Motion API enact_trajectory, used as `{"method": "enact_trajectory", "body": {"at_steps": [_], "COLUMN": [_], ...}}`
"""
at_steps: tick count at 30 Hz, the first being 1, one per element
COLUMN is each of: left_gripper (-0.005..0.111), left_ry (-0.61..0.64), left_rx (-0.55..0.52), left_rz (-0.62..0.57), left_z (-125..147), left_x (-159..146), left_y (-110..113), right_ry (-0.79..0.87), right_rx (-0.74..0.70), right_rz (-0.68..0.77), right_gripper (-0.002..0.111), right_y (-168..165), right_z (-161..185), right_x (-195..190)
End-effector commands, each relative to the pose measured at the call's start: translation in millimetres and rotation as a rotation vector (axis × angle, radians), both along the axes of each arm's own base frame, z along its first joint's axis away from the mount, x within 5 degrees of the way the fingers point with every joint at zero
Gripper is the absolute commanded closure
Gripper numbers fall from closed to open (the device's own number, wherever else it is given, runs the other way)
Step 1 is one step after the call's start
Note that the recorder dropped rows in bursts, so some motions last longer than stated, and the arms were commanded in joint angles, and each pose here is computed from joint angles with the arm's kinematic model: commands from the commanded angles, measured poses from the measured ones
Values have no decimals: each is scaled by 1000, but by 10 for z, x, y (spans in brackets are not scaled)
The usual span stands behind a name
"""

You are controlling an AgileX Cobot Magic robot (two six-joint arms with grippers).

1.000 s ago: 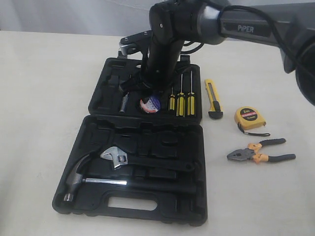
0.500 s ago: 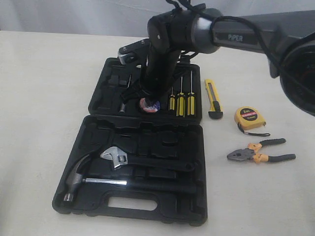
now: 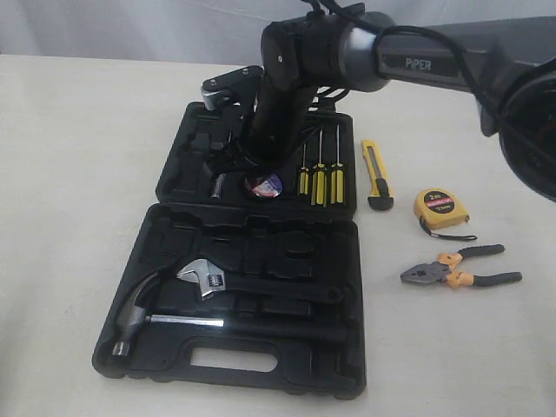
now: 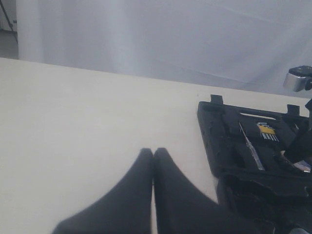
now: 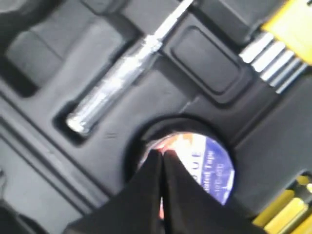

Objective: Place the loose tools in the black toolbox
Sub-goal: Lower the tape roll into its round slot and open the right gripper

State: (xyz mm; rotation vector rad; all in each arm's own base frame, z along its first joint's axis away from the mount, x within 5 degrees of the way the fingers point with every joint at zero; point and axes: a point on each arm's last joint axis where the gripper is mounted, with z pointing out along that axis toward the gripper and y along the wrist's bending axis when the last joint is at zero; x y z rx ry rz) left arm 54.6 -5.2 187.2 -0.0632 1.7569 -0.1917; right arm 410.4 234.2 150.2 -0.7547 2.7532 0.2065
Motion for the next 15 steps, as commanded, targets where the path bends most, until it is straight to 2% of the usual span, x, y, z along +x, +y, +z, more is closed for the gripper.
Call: {"method": "enact_trajectory", "body": {"at_steps": [1, 9, 15], "left_gripper": [107, 107, 107], "left_ry": [3, 3, 3], "left_rx": [-8, -8, -8], "left_rz": [-6, -6, -6], "left_z": [13, 13, 13], "left_x": [0, 0, 0], "left_y": [-5, -5, -5], "right_ry": [19, 61, 0], "right_rx": [13, -10, 15], "right_rz": [9, 9, 11], "right_gripper": [109, 109, 109], "right_y": [8, 10, 1], "right_z": [7, -201, 33], "right_x": [-17, -14, -2]}}
